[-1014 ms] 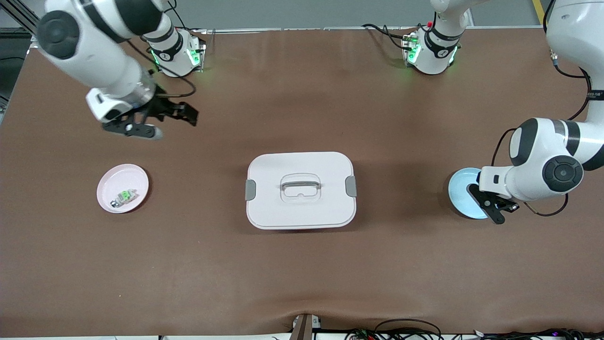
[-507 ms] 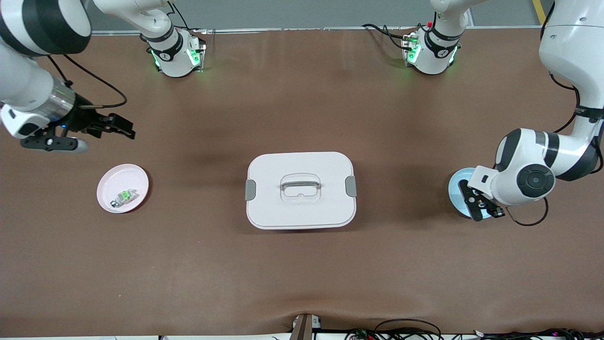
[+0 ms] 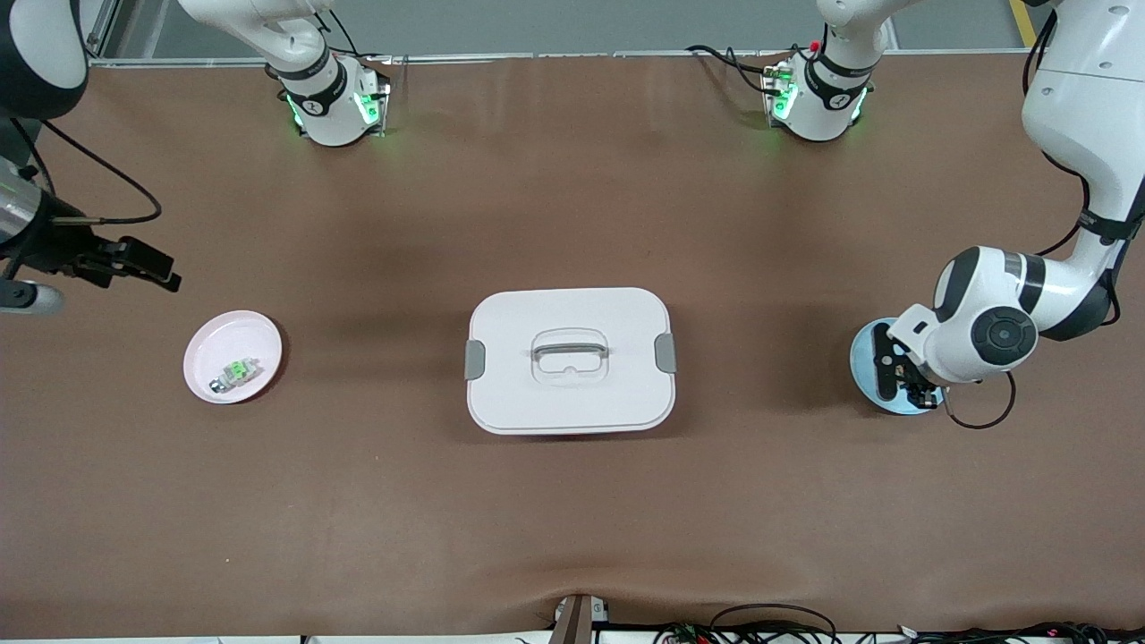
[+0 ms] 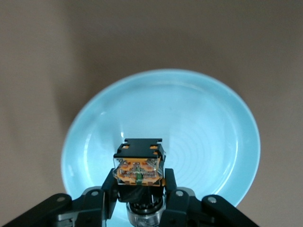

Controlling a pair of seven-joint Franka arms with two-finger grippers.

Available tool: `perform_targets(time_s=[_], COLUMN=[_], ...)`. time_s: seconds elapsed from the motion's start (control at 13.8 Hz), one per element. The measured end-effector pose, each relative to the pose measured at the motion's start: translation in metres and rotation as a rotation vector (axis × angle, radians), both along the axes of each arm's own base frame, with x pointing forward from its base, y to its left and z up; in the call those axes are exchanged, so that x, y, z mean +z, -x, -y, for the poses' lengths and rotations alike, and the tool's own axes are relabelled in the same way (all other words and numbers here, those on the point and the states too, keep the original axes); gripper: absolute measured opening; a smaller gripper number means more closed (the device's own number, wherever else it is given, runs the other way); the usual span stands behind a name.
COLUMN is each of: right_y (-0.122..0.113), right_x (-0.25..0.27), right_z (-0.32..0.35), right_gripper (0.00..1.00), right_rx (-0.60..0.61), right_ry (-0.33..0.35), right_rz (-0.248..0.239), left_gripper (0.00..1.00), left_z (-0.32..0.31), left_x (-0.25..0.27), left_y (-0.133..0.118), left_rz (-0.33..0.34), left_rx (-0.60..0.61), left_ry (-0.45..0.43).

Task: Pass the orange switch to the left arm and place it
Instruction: 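Lower the switch onto the blue plate and open the left gripper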

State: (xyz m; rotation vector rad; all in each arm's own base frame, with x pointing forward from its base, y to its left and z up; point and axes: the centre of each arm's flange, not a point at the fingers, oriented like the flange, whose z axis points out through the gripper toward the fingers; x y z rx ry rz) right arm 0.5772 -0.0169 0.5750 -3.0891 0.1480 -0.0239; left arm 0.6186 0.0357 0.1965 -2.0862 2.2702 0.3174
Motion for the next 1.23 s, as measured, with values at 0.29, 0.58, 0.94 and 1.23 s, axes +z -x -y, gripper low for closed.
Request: perform_targets(time_s=[0.29, 0.58, 0.94, 1.23], right_y=[-0.005, -0.005, -0.006, -0.006], right_x=[0.019, 0.021, 0.02, 0.02], right_z=[0.008, 0.009, 0.008, 0.009], right_gripper=[1.0, 1.0, 1.0, 1.0], right_rx=[-0.014, -0.015, -0.014, -0.016], right_ry=[0.004, 0.004, 0.004, 0.004], right_rz=[0.03, 0.03, 0.028, 0.028], left_gripper=[0.42, 0.58, 1.0, 1.0], left_z=[-0.01, -0.01, 0.007, 0.039], left_x=[-0.009, -0.009, 0.017, 0.087], left_y=[0.003, 0.003, -0.006, -0.018], left_rz=[-0.016, -0.017, 0.05, 0.083], left_rx=[-0.026, -0.026, 0.095, 0.329], left_ry=[0.015, 0.015, 0.003, -0.048])
